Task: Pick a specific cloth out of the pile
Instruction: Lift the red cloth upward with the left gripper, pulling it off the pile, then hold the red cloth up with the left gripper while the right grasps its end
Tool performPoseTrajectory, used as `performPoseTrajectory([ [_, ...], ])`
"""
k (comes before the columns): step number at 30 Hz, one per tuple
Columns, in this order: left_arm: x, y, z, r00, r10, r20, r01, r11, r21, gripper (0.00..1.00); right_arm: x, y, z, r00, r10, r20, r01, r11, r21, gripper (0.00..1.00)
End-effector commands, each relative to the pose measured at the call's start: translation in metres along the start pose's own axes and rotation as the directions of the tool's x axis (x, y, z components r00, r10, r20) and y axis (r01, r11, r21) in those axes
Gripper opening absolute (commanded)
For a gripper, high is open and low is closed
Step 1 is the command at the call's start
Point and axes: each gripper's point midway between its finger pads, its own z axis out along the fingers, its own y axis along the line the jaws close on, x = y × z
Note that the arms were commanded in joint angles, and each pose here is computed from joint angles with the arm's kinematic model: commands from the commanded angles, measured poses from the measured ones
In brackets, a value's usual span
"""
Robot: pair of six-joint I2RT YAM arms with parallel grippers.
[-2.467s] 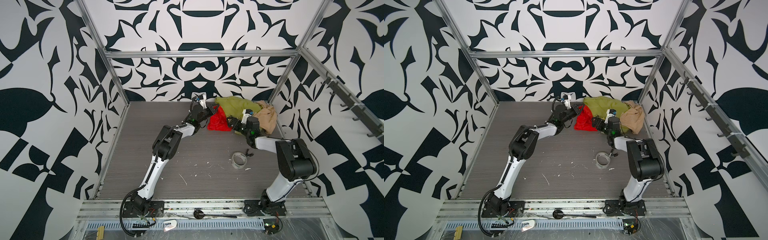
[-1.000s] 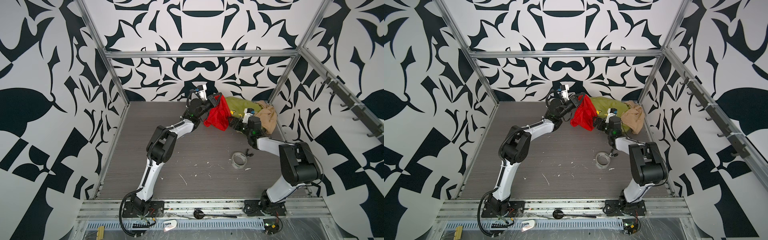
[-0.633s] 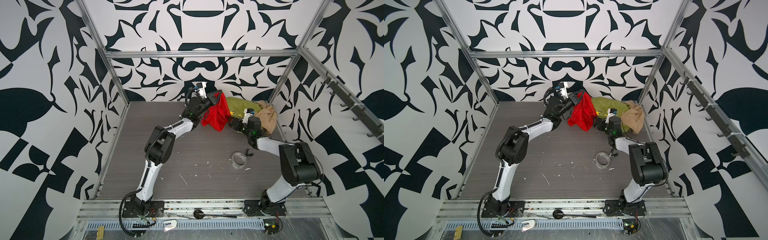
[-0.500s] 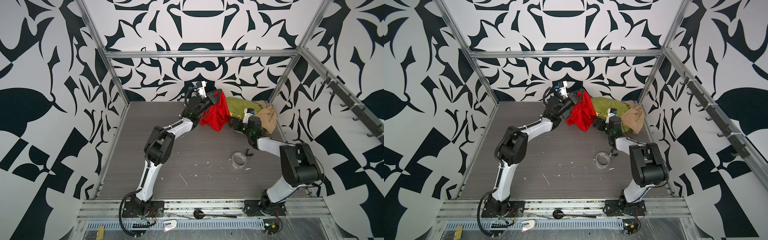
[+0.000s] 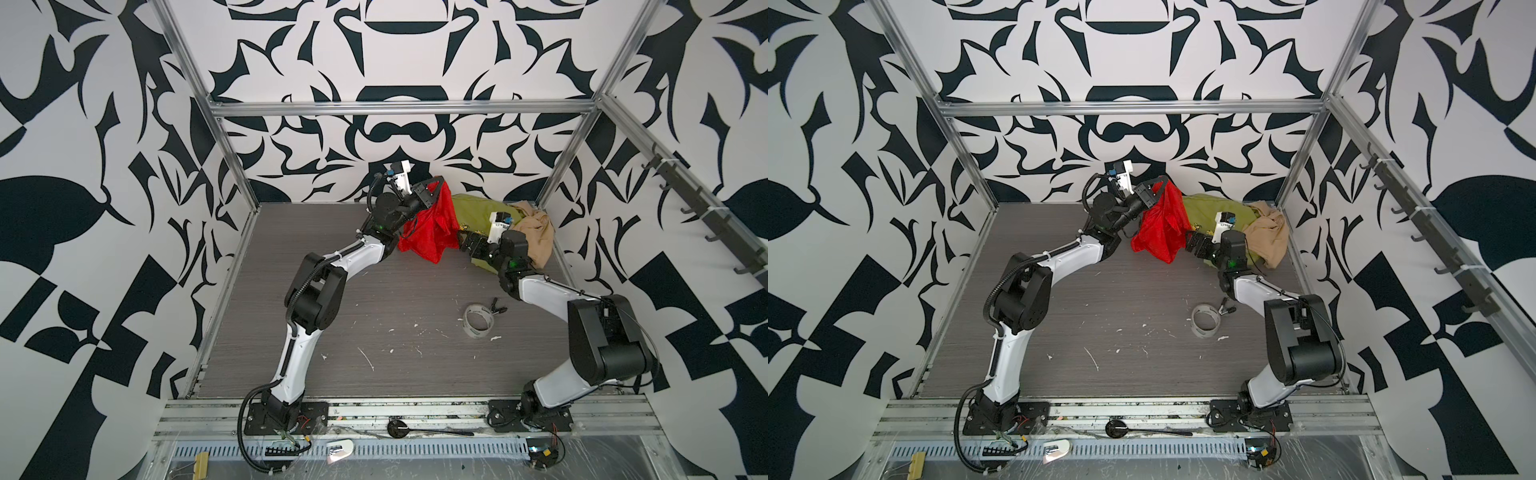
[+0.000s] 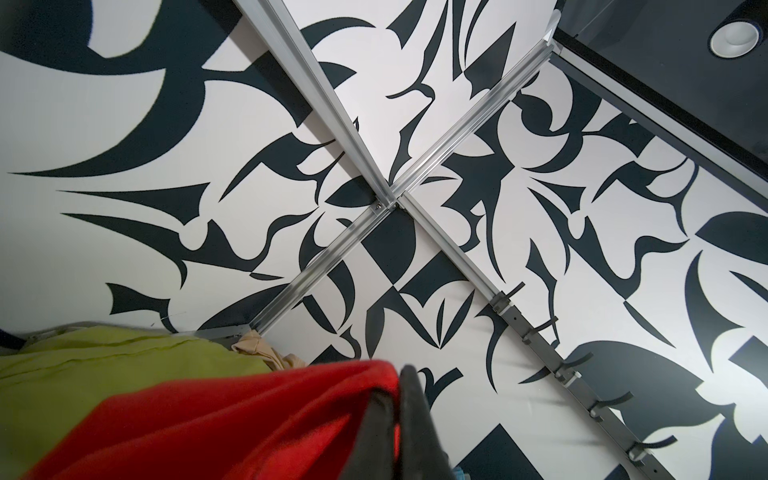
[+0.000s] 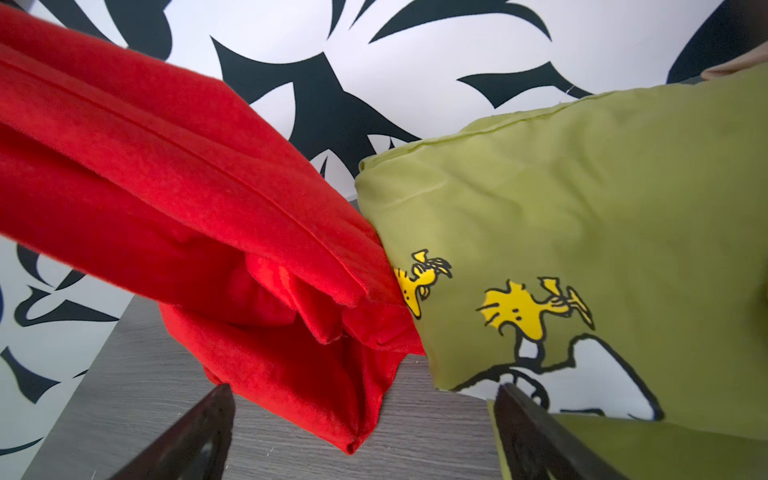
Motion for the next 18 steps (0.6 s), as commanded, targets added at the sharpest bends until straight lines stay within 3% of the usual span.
performPoseTrajectory([
  [1, -0.037, -0.064, -0.005, 0.994, 0.054, 0.099, -0.068, 0.988, 0.137, 0.00, -0.014, 0.021, -0.009, 0.999, -0.016, 0.036, 0.018, 0.997, -0.074, 1.00],
  [18, -0.043, -0.079, -0.014, 0.992, 0.061, 0.111, -0.077, 0.985, 0.151, 0.00, -0.019, 0.046, -0.021, 0.998, -0.043, 0.053, 0.051, 0.987, -0.151, 0.99],
])
